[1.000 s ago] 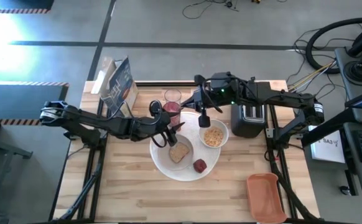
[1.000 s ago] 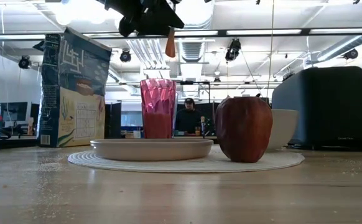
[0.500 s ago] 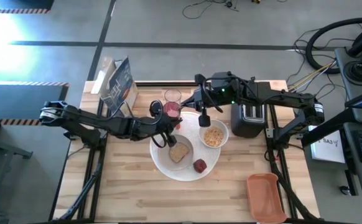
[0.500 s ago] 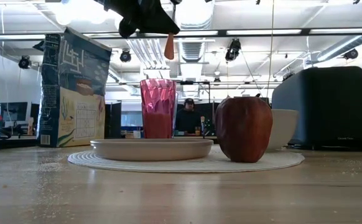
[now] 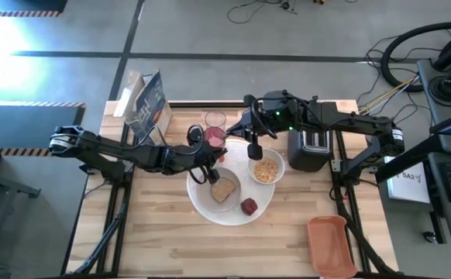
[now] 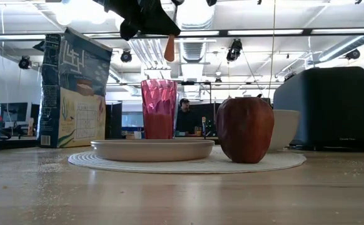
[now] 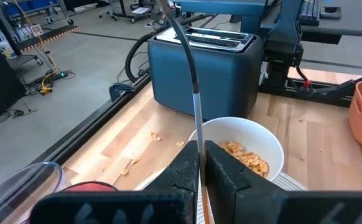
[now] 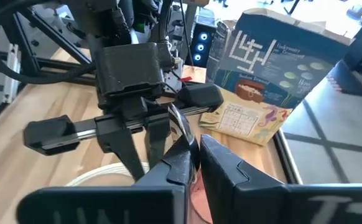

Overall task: Arrange a breakfast setting
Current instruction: Put the orange spoon to the right side of the white placemat

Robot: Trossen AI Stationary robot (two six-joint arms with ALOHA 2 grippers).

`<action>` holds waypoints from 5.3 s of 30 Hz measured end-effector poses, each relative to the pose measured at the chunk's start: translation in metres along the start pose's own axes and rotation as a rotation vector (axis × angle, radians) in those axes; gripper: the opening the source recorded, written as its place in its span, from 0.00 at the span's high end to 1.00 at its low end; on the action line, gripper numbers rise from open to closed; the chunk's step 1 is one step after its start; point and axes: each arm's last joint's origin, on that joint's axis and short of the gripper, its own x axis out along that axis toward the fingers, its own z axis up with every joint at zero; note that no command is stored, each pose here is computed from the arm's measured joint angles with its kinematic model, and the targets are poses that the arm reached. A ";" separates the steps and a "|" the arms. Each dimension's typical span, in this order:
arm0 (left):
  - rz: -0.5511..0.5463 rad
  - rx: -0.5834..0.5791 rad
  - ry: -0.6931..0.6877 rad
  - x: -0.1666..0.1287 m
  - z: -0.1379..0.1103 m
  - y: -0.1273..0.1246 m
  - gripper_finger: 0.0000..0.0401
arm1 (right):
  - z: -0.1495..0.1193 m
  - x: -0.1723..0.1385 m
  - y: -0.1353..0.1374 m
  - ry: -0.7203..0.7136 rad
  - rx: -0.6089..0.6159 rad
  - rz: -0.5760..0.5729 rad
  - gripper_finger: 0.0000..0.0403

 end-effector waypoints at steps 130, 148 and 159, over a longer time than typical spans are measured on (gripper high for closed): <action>0.097 0.021 -0.383 0.010 0.057 0.027 1.00 | -0.011 -0.001 0.001 -0.258 0.285 -0.214 0.97; 0.054 -0.015 -0.367 0.011 0.055 0.026 0.89 | -0.012 0.000 0.001 -0.244 0.289 -0.218 0.98; 0.049 -0.013 -0.367 0.010 0.056 0.025 0.62 | -0.018 -0.001 -0.001 -0.183 0.290 -0.271 0.98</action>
